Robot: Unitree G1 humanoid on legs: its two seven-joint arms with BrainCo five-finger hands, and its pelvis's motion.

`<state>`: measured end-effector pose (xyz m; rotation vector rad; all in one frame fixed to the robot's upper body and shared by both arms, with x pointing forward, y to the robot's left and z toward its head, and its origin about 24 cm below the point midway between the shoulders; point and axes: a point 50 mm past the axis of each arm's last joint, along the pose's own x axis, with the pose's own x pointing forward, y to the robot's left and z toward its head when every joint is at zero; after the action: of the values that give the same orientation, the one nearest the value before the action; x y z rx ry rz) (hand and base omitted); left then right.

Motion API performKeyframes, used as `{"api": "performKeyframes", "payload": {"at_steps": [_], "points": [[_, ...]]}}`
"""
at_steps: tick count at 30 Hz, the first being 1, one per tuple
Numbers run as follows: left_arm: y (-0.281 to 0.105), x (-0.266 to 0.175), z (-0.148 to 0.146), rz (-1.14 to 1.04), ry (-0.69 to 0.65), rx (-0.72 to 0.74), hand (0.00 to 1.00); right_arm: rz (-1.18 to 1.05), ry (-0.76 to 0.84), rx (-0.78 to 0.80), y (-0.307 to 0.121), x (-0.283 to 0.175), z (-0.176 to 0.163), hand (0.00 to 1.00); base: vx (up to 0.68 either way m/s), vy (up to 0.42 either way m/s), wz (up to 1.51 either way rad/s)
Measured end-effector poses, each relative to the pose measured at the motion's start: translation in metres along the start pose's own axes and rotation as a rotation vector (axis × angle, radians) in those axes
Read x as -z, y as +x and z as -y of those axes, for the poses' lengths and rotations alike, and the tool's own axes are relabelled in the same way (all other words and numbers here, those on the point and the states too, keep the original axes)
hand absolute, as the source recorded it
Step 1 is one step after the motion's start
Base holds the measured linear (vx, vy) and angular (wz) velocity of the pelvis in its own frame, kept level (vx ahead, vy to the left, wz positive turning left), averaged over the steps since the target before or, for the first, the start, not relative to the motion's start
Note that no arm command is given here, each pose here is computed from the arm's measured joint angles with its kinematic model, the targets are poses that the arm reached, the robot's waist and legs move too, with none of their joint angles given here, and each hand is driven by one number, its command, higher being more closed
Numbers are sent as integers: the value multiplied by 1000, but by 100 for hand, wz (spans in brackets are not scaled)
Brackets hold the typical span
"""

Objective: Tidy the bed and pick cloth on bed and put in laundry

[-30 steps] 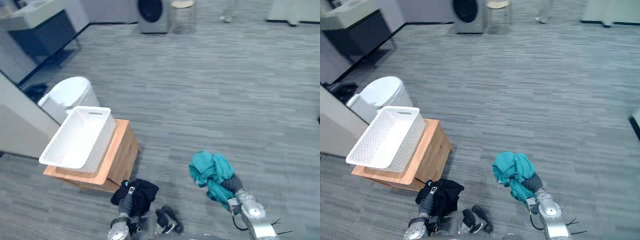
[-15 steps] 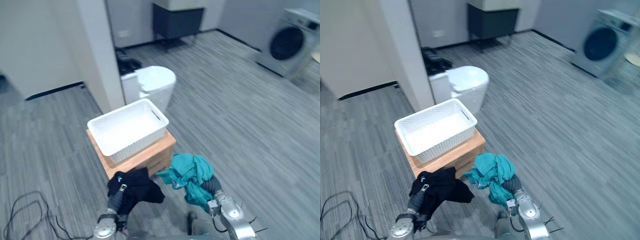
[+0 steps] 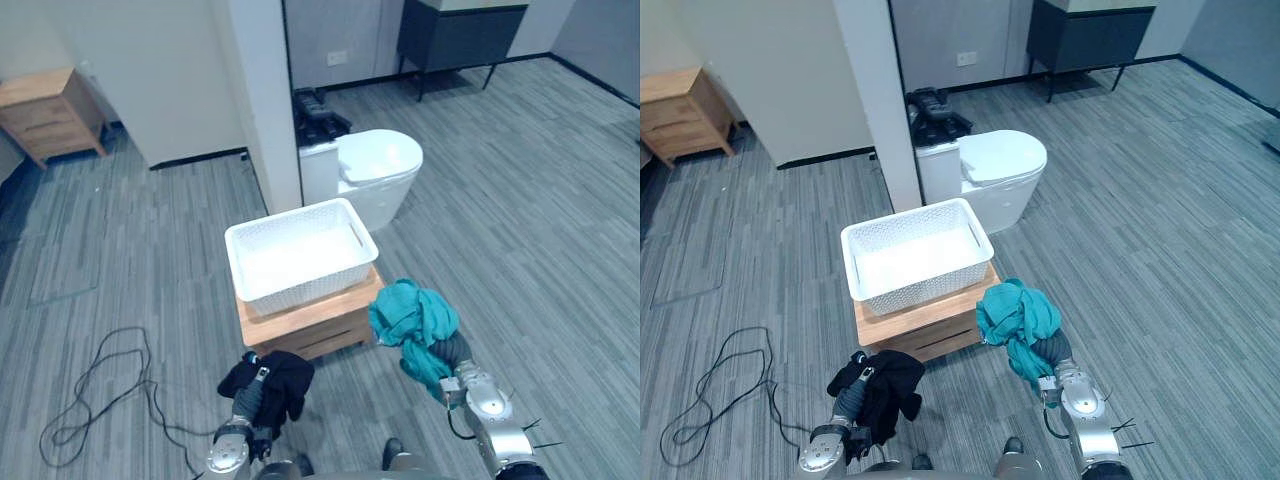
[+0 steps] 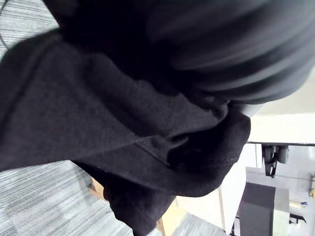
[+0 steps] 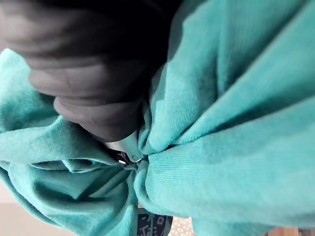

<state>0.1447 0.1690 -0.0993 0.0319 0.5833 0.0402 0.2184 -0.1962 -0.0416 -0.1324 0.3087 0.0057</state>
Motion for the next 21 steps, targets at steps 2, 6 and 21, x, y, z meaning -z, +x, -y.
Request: {"api": "performKeyframes", "payload": {"at_steps": [2, 6, 21], "points": [[0, -4, -2, 21, 12, 11, 100, 8, 7, 4, 4, -2, -2, 100, -129, 57, 1], [5, -17, -7, 71, 72, 48, 100, 15, 20, 41, 5, -3, -2, 100, -60, 37, 22], [16, -30, 6, 89, 115, 160, 100, 477, -157, 10, 24, -131, 24, 100, 163, -60, 31]]}}
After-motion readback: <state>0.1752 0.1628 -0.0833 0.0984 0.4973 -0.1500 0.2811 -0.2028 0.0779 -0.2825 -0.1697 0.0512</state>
